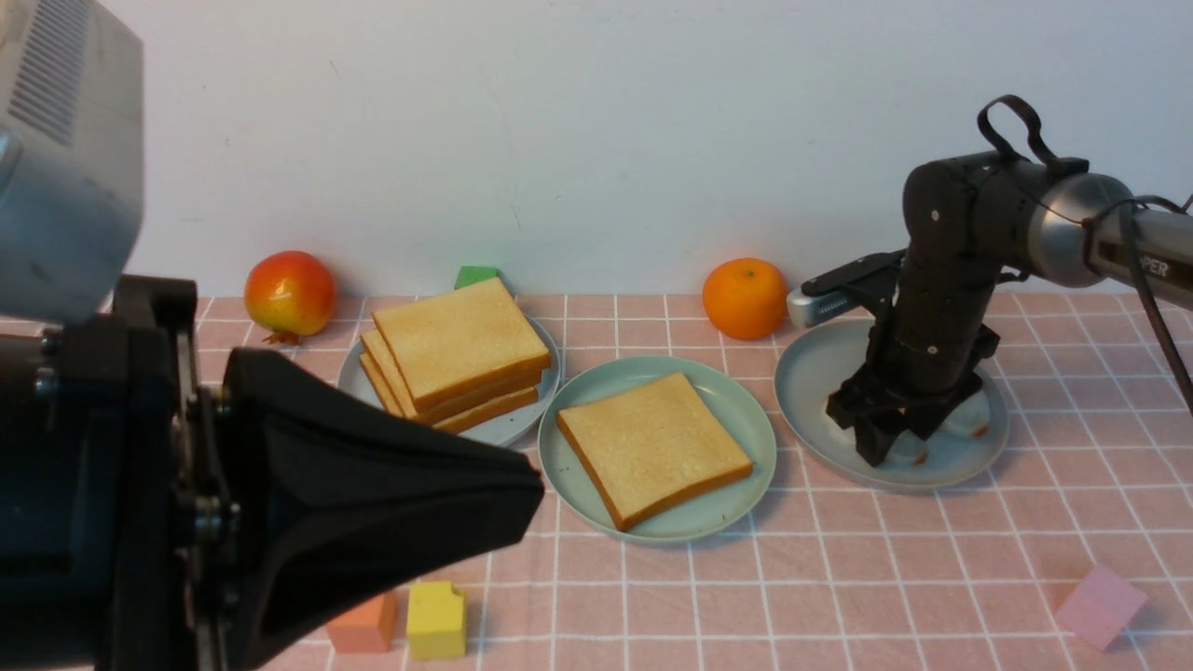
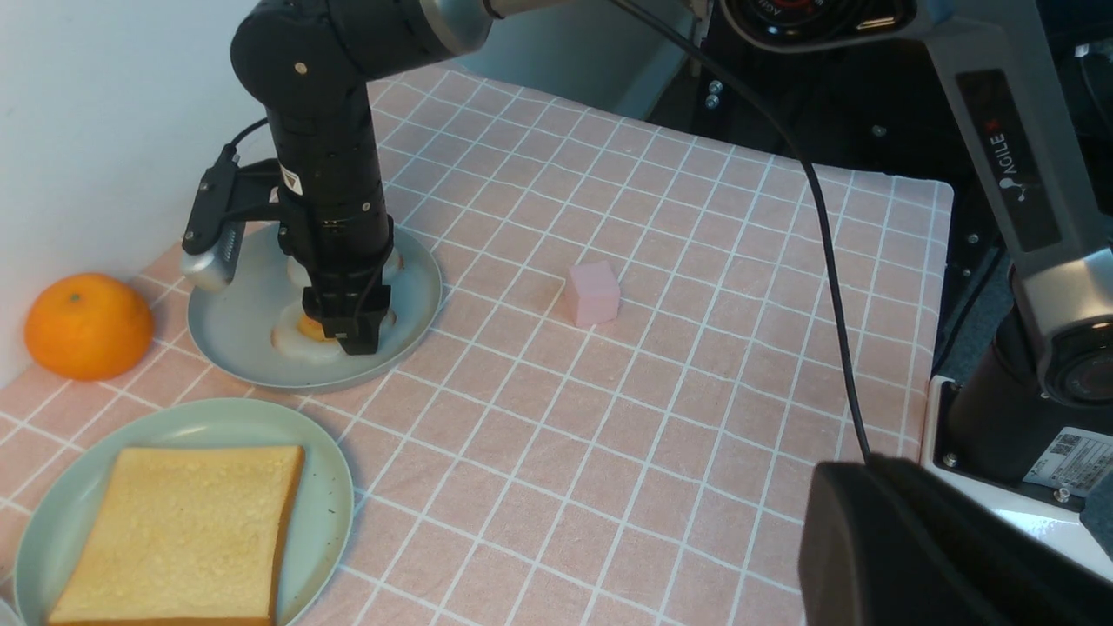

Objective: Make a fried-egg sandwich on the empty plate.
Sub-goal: Use the right arm to grab a fried egg

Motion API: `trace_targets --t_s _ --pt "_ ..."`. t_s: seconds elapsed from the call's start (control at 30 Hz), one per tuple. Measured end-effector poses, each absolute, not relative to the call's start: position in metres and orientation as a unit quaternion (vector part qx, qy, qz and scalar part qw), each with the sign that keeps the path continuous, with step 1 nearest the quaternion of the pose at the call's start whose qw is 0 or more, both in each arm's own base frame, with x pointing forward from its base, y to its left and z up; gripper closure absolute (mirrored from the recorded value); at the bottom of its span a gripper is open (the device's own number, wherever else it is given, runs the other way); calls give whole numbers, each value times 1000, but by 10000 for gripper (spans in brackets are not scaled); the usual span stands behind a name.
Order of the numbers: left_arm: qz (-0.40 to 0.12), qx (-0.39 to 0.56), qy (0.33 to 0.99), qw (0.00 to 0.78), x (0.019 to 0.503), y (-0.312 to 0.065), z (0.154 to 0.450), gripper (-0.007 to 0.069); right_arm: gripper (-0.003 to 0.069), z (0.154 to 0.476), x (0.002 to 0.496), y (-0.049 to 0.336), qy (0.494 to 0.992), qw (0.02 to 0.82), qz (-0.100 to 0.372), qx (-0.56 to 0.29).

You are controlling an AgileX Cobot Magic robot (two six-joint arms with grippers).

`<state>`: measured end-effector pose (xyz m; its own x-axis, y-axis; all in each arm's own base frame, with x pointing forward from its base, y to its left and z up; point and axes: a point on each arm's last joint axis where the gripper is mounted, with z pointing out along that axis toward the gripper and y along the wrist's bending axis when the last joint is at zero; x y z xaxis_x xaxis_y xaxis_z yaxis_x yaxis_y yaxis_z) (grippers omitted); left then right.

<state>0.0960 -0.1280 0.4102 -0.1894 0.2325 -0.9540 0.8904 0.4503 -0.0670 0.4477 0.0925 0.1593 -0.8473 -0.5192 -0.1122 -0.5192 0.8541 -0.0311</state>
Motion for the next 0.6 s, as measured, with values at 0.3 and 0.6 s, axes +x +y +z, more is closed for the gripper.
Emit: trace_targets --t_s 0.3,0.6 --pt "-334 404 695 492 96 -128 410 588 653 183 431 113 954 51 16 -295" --pt "-335 407 696 488 95 -128 410 588 604 189 432 99 981 50 16 -186"
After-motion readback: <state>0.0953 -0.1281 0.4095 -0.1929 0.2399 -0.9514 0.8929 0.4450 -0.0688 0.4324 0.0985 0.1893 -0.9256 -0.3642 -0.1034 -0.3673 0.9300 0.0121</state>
